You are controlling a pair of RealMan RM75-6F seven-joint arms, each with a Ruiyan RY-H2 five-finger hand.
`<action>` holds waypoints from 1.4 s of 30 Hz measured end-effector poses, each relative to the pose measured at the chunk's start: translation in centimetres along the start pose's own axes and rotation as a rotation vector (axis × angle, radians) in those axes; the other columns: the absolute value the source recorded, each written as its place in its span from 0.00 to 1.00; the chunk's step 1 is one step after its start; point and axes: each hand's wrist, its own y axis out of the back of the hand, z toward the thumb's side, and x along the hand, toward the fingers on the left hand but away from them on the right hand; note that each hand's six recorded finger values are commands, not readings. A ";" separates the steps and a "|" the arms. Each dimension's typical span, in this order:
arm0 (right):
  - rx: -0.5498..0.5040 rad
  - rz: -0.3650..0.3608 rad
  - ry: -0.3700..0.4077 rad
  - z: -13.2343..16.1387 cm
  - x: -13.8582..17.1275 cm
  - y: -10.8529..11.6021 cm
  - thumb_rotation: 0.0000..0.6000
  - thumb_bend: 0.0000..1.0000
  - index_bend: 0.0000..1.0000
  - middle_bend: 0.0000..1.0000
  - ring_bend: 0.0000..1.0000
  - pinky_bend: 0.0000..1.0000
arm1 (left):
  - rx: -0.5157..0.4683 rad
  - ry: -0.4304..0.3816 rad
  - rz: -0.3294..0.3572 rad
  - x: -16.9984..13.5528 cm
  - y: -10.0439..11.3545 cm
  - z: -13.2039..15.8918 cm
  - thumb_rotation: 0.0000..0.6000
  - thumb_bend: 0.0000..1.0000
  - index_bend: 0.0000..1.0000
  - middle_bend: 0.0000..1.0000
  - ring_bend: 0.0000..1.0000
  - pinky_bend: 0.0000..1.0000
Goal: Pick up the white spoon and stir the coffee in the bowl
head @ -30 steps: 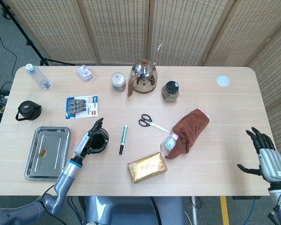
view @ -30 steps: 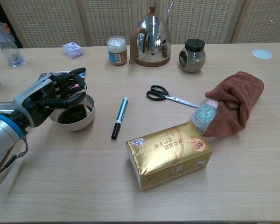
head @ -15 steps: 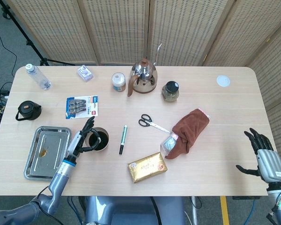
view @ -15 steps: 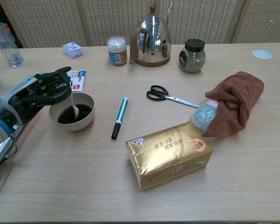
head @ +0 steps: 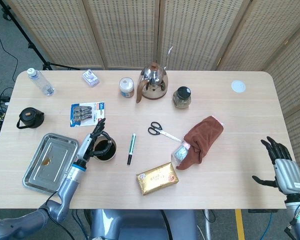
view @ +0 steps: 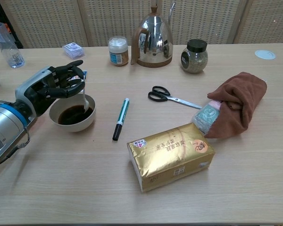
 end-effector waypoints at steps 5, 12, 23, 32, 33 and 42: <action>-0.002 -0.005 0.001 0.0 0.0 0.2 1.00 0.00 0.00 0.00 0.00 0.00 | -0.005 0.000 -0.027 -0.3 -0.9 0.0 1.00 0.43 0.62 0.00 0.00 0.00; -0.004 -0.002 0.006 0.2 0.1 0.1 1.00 0.00 0.00 0.00 0.00 0.00 | -0.043 -0.001 -0.045 -1.5 -1.3 -0.2 1.00 0.43 0.62 0.00 0.00 0.00; -0.002 0.000 0.006 0.2 0.1 0.0 1.00 0.00 0.00 0.00 0.00 0.00 | -0.055 -0.004 -0.017 -2.4 -0.1 -0.7 1.00 0.43 0.62 0.00 0.00 0.00; 0.002 0.005 0.004 0.2 0.1 -0.2 1.00 0.00 0.00 0.00 0.00 0.00 | -0.035 0.017 0.033 -1.9 1.4 -1.6 1.00 0.43 0.62 0.00 0.00 0.00; 0.002 0.005 0.004 0.2 0.1 -0.2 1.00 0.00 0.00 0.00 0.00 0.00 | -0.033 0.017 0.036 -1.8 1.4 -1.6 1.00 0.43 0.62 0.00 0.00 0.00; 0.002 0.004 -0.002 0.0 0.0 -0.2 1.00 0.00 0.00 0.00 0.00 0.00 | 0.023 -0.001 0.012 -0.5 0.6 -1.2 1.00 0.43 0.62 0.00 0.00 0.00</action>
